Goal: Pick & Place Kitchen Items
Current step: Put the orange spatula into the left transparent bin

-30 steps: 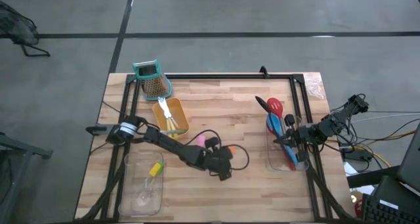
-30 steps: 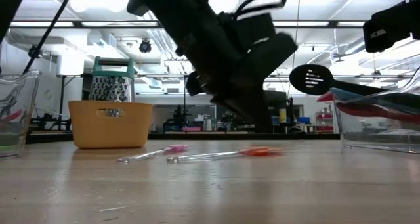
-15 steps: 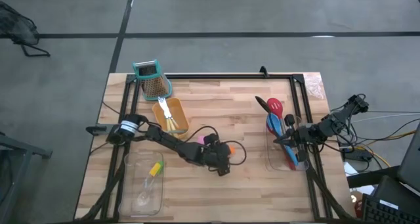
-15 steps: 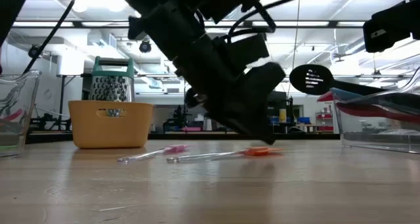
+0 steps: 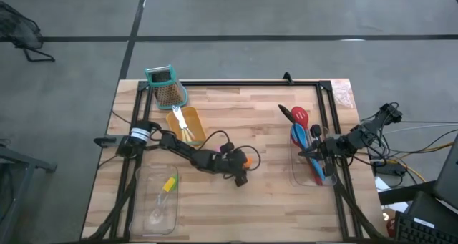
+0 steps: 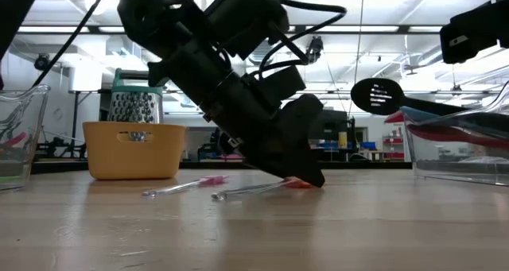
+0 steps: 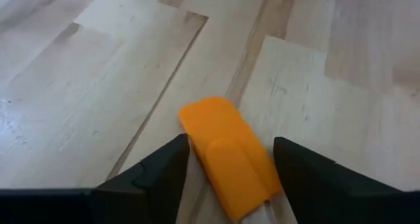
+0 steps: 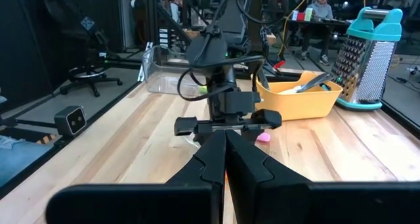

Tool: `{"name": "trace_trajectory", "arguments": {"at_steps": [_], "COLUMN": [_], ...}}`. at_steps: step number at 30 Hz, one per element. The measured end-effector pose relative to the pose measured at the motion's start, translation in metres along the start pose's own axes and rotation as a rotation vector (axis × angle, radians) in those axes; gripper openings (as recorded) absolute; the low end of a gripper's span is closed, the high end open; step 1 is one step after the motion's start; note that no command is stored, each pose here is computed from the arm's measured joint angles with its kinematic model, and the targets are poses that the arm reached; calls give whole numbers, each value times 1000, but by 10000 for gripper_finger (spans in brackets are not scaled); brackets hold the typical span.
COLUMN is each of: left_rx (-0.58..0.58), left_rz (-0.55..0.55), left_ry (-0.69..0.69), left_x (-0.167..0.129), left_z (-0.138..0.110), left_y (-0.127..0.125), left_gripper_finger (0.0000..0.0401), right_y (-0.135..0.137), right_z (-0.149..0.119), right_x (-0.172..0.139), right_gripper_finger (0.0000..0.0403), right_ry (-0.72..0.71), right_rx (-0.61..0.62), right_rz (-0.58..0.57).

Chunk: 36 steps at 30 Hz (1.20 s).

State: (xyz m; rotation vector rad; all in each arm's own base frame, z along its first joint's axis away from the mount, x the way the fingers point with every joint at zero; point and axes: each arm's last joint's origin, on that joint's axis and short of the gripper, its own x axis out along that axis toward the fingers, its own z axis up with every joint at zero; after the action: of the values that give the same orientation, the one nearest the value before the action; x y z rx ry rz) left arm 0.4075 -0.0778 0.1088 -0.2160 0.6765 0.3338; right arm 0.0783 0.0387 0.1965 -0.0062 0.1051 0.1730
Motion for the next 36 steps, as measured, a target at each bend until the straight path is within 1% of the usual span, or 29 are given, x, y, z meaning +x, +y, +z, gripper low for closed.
{"name": "trace_trajectory", "arguments": {"at_steps": [2, 4, 6, 10, 11, 12, 15, 19, 22, 23, 26, 29, 32, 34, 36], "left_rx": [-4, 0, 2, 9, 26, 51, 106, 147, 162, 167, 175, 157, 109, 69, 1], "left_rz": [-15, -16, -15, -35, -43, -48, -67, -81, -121, -139, -158, -167, -161, -151, -145], "left_ry": [2, 7, 11, 33, 32, 32, 25, 7, 25, 50, 99, 136, 205, 221, 248], "left_x": [0, 0, 0, 0, 0, 0, 0, -7, -21, -28, -55, -92, -131, -160, -187], "left_z": [-2, -4, -4, -6, -6, -7, -7, 1, 7, 8, 10, 17, 13, 10, 6], "left_y": [1, 1, 1, 1, 0, 0, -2, -8, -12, -14, -21, -29, -34, -39, -41], "left_gripper_finger": [214, 186, 150, 62, 41, 28, 28, 28, 28, 28, 28, 29, 32, 33, 33], "right_y": [0, 0, 0, 0, 0, 0, 0, 0, 0, 0, 0, 0, 0, 0, 0], "right_z": [0, 0, 0, 0, 0, 0, 0, 0, 0, 0, 0, 0, 0, 0, 0], "right_x": [0, 0, 0, 0, 0, 0, 0, 0, 0, 0, 0, 0, 0, 0, 0], "right_gripper_finger": [8, 8, 8, 8, 8, 8, 8, 8, 8, 8, 8, 8, 8, 8, 8], "right_ry": [0, 0, 0, 0, 0, 0, 0, 0, 0, 0, 0, 0, 0, 1, 0], "right_rx": [0, 1, 0, 0, 0, 1, 0, 0, 0, 0, 1, 1, -1, 1, -1], "right_rz": [0, 0, 0, 0, 0, 0, 0, 0, 0, 0, 0, 0, 0, 0, 0]}}
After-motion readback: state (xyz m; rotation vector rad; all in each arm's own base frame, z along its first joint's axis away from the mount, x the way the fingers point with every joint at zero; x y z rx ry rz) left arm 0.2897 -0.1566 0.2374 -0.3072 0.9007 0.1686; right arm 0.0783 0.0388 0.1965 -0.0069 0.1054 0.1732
